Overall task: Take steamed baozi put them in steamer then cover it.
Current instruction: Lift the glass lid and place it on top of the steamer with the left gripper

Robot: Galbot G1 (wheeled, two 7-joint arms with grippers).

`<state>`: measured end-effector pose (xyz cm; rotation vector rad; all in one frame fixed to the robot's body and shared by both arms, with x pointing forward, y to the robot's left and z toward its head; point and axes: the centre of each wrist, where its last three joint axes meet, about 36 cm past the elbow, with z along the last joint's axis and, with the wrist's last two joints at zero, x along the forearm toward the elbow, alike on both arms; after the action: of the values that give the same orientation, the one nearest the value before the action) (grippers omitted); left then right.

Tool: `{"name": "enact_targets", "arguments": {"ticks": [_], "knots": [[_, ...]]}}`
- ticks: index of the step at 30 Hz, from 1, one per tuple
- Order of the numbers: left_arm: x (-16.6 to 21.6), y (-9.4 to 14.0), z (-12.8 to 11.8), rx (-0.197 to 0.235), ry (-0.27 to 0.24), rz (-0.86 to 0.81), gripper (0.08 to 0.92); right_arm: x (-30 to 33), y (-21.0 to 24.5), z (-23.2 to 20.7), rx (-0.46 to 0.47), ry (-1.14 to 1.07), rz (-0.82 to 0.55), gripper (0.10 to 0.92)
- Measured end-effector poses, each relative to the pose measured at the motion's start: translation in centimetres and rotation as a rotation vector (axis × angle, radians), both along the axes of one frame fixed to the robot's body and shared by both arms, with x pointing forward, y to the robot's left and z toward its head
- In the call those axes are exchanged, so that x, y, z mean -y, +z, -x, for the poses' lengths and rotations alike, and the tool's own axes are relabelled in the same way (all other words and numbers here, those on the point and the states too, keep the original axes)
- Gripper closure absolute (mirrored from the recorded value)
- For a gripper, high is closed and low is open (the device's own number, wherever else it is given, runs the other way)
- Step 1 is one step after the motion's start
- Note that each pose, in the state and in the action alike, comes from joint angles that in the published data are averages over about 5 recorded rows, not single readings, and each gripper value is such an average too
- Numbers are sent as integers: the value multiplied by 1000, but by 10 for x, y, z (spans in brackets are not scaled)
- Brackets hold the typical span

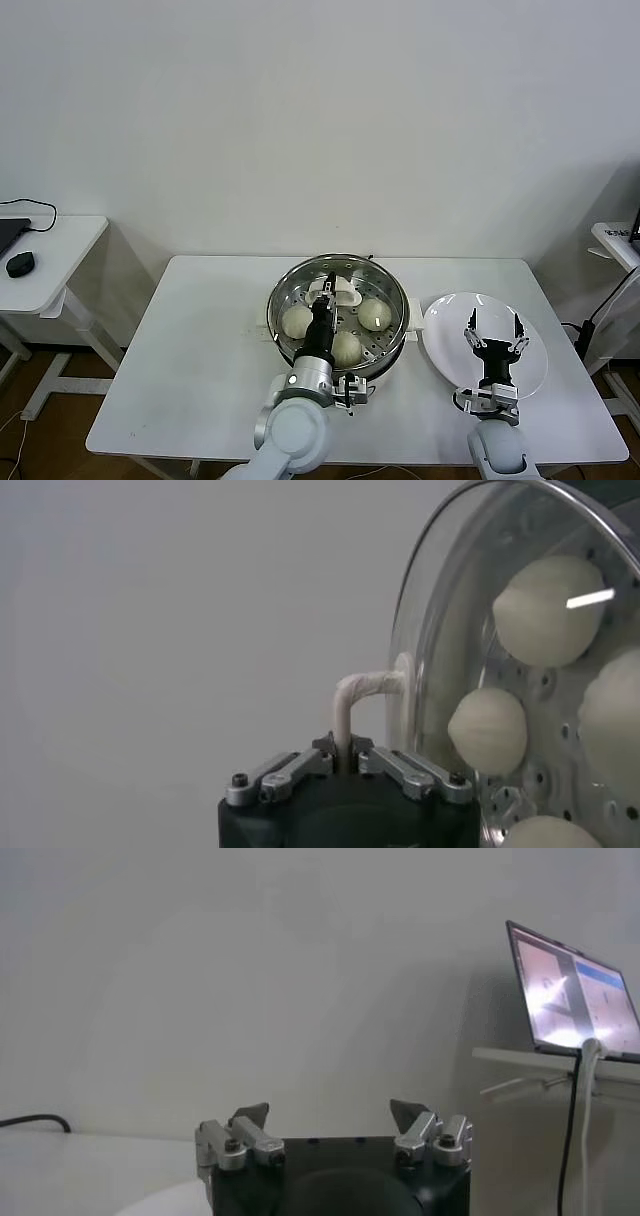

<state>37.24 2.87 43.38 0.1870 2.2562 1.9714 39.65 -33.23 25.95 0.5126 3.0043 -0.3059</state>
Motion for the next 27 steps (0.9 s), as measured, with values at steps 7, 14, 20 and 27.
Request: {"name": "enact_targets", "arguments": {"ticks": [7,14,20,27], "knots": [[8,-4,-4,9,0,-9,810,1,-2,0,-4,-2,0,200],[14,-6,-7,5,-13,-28,810,0,-3,-1,-5,-3,-1,200],[14,-7,-11,-4,-15,-50,810,0,-3,-1,-6,-2,-2,200],[12,-9,-14,-9,-19,-83,810,-2,-5,-1,-6,-1,-5,200]]}}
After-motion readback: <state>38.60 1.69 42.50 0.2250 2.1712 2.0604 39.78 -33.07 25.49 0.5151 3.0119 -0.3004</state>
